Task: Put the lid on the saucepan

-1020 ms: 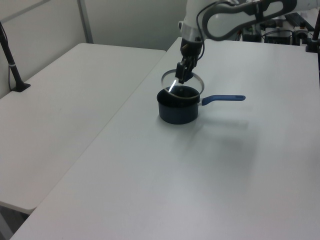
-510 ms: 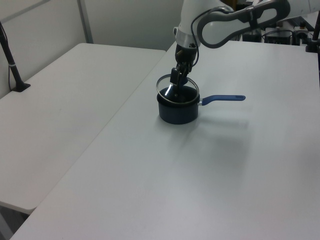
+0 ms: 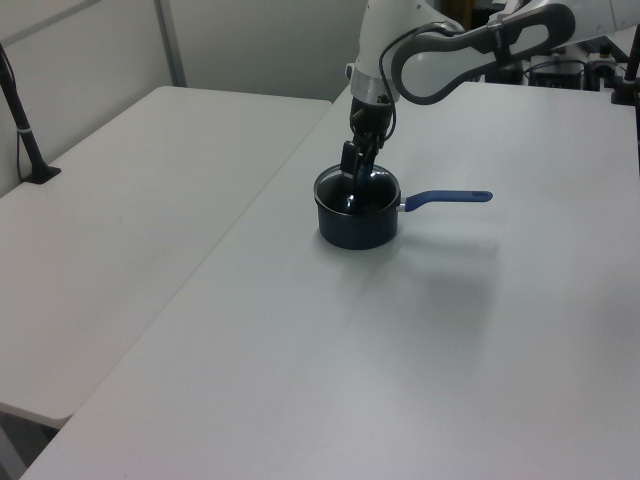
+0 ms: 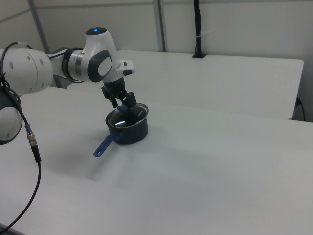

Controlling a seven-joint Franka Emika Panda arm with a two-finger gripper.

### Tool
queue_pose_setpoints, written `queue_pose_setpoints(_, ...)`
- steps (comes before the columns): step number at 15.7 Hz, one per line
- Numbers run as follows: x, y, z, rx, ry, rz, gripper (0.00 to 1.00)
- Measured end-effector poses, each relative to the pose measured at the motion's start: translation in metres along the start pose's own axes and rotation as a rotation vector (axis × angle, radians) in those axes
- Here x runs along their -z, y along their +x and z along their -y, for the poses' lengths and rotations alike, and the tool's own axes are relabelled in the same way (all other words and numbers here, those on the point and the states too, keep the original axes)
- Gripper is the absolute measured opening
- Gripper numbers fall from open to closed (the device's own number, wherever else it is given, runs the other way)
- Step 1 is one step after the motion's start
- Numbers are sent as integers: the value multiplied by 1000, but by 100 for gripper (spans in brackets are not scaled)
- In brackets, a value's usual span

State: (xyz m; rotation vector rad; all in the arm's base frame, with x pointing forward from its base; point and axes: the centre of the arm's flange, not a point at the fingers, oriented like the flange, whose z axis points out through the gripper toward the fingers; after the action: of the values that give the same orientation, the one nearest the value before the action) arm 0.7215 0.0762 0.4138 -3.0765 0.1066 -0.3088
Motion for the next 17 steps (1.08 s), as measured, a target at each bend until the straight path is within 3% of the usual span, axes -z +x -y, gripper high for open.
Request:
queue_pose_setpoints(1, 0, 0, 0, 0, 0, 0, 96)
queue_pose_setpoints(2, 1, 0, 1, 1, 1, -2, 100)
queue_pose_setpoints(5, 18, -4, 1, 3, -4, 25, 100)
queue_pose_setpoints(8, 64, -16, 0, 11, -26, 68, 100)
queue_pose_setpoints(12, 133, -46, -10, 35, -120, 133, 100)
queue_pose_setpoints(17, 191, -86, -21, 26, -143, 151, 100)
